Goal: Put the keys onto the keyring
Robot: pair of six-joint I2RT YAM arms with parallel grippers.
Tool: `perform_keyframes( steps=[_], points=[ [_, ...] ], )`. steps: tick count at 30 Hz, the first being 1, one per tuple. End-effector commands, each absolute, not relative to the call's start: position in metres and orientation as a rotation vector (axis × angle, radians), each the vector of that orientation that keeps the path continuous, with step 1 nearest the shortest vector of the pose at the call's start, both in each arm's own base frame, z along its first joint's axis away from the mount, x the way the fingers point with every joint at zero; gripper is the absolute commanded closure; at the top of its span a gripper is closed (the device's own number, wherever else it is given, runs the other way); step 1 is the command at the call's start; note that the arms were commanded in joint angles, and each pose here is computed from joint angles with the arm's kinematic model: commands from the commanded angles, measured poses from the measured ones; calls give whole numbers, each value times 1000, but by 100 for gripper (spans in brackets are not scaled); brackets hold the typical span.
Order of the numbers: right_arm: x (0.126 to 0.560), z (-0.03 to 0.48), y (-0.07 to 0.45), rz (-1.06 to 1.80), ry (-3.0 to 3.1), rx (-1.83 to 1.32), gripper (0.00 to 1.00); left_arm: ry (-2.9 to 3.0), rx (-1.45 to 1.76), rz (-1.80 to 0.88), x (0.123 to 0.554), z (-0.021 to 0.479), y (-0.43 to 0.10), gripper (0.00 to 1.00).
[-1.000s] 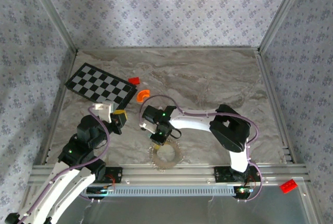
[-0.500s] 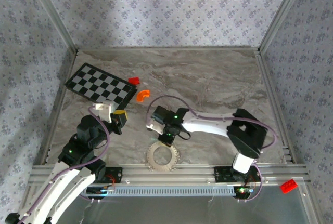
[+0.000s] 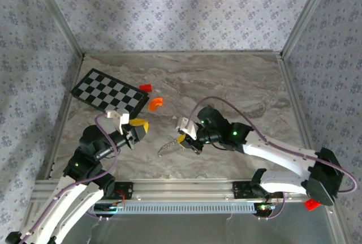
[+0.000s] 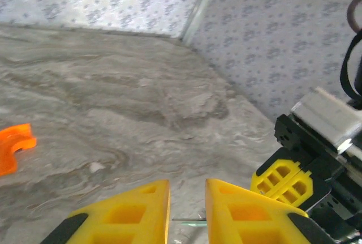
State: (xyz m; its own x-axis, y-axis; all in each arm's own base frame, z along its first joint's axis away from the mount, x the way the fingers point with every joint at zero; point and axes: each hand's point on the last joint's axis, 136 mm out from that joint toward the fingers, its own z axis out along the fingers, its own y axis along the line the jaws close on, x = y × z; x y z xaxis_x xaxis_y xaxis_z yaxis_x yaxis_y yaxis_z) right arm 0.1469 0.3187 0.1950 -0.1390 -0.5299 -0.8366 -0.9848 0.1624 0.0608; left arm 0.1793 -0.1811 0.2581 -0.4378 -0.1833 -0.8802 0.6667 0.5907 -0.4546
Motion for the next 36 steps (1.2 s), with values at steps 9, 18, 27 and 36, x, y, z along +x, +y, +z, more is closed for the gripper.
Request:
perform_keyframes(
  steps=[9, 18, 27, 36],
  points=[
    [98, 317, 302, 1128, 1181, -1509, 100, 1609, 661, -1259, 131, 297, -221, 71],
    [76, 353, 296, 1253, 1010, -1532, 100, 1454, 881, -1376, 87, 309, -242, 71],
    [65, 366, 289, 1294, 971, -1537, 100, 1319, 1076, -1298, 60, 309, -263, 66],
    [62, 369, 288, 1306, 968, -1541, 100, 1251, 1115, -1268, 58, 317, -276, 66]
  ],
)
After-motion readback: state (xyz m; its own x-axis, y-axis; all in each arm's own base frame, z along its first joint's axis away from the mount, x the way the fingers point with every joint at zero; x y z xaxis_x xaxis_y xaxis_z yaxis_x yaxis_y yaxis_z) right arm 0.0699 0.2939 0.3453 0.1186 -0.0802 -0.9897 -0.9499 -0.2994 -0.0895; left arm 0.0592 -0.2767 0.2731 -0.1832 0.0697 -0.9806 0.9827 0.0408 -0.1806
